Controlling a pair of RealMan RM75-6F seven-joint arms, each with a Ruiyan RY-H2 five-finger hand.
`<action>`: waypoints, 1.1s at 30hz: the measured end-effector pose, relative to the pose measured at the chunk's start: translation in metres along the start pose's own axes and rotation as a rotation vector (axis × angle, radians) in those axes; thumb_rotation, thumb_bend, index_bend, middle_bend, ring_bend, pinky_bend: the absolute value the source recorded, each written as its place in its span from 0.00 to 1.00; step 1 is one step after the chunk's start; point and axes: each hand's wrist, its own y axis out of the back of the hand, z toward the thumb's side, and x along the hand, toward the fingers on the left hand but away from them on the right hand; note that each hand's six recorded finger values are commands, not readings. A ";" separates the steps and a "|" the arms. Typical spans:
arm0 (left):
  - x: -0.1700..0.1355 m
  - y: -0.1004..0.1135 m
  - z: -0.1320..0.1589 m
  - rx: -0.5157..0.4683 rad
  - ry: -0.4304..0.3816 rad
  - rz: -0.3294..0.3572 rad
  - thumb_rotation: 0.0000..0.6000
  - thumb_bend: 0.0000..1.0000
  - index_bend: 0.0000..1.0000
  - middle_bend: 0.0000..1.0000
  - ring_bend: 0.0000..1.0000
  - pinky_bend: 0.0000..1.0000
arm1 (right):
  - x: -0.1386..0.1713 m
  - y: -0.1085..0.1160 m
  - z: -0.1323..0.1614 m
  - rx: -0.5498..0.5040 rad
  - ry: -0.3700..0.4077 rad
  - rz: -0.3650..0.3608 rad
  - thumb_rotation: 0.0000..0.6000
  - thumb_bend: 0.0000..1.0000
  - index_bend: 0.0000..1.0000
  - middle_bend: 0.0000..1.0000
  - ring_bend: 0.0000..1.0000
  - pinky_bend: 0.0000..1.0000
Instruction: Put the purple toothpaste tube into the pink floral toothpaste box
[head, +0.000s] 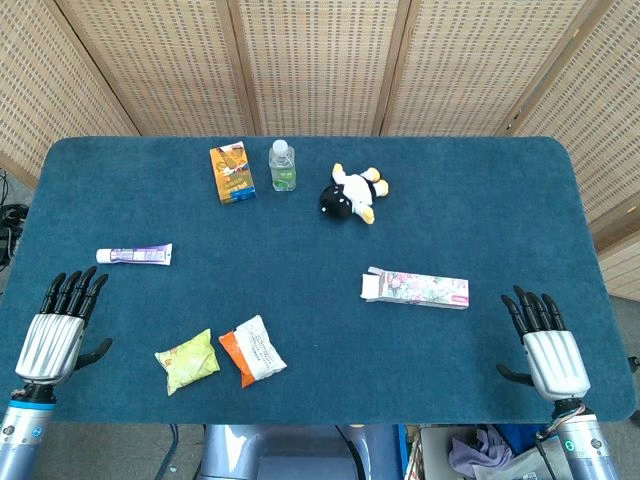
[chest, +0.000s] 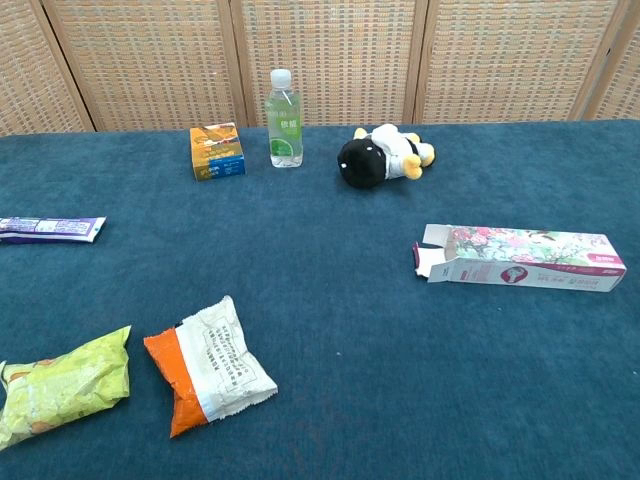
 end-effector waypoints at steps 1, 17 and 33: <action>0.000 0.000 0.000 0.001 0.000 0.000 1.00 0.23 0.00 0.00 0.00 0.00 | 0.000 0.000 0.000 0.000 0.000 0.000 1.00 0.00 0.00 0.00 0.00 0.00; 0.002 -0.001 -0.002 -0.009 0.001 -0.004 1.00 0.23 0.00 0.00 0.00 0.00 | 0.001 0.002 0.001 0.000 -0.001 -0.004 1.00 0.00 0.00 0.00 0.00 0.00; 0.029 0.009 -0.015 -0.007 0.041 0.033 1.00 0.23 0.04 0.03 0.05 0.14 | 0.001 0.003 -0.002 -0.001 -0.009 -0.005 1.00 0.00 0.00 0.00 0.00 0.00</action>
